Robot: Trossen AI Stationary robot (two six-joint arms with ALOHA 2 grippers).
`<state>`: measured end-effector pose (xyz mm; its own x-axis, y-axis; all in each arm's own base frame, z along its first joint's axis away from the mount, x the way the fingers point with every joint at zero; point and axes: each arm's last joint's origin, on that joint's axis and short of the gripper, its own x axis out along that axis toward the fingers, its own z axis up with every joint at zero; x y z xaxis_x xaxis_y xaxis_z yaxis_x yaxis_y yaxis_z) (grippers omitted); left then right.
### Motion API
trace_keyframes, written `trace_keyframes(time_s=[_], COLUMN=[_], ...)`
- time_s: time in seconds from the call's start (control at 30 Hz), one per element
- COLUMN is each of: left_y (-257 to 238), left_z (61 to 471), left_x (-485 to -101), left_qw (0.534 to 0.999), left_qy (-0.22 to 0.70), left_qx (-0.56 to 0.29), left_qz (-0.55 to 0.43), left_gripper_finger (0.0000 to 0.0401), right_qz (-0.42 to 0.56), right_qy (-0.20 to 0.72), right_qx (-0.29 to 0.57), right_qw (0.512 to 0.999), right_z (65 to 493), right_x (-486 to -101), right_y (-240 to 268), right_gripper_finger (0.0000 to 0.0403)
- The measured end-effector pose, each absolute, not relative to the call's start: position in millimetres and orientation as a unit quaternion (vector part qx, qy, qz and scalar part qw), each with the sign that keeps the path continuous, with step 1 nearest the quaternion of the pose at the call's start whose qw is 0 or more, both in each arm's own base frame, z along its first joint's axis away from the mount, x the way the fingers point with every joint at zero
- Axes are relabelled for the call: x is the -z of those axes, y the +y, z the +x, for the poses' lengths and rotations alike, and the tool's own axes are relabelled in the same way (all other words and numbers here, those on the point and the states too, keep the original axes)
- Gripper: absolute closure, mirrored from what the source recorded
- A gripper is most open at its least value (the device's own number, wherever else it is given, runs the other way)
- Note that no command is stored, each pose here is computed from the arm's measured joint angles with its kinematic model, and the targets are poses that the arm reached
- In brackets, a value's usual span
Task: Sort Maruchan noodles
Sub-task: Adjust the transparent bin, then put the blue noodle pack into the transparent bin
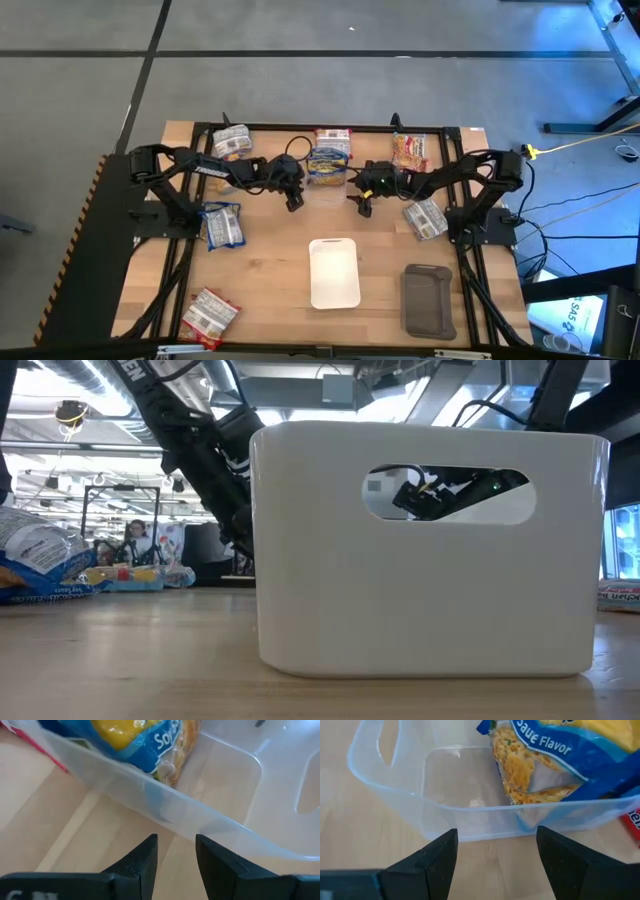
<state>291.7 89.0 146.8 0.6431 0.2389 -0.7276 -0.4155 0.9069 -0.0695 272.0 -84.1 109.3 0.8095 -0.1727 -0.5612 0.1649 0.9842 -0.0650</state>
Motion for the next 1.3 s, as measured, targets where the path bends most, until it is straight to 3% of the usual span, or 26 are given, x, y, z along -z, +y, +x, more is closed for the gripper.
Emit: trace_keyframes(time_s=[0.2,0.47,0.7,1.07,1.2,1.3], left_y=[85.5,54.8,44.9,48.8,33.7,16.2], left_z=[286.2,259.8,266.3,280.7,280.4,271.0], left_x=[-154.5,-200.7,-220.4,-252.6,-255.2,-258.5], left_qw=[0.895,0.895,0.922,0.960,0.945,0.896], left_qy=[0.390,0.383,0.294,0.217,0.271,0.375], left_qx=[-0.179,-0.155,-0.175,-0.126,-0.104,-0.124], left_qz=[-0.120,-0.171,-0.183,-0.126,-0.152,-0.201], left_gripper_finger=[0.0273,0.0273,0.0267,0.0219,0.0220,0.0221], right_qz=[0.004,0.024,-0.023,-0.014,-0.001,-0.007], right_qy=[0.310,0.307,0.257,0.245,0.249,0.251], right_qx=[0.086,0.024,-0.023,-0.050,-0.057,-0.056], right_qw=[0.947,0.951,0.966,0.968,0.967,0.966], right_z=[266.9,250.5,260.6,262.8,260.0,256.5], right_x=[-117.3,-162.6,-169.1,-169.1,-168.6,-168.1], right_y=[-81.5,-42.3,-10.4,22.7,42.6,58.4], right_gripper_finger=[0.0155,0.0155,0.0155,0.0155,0.0155,0.0155])
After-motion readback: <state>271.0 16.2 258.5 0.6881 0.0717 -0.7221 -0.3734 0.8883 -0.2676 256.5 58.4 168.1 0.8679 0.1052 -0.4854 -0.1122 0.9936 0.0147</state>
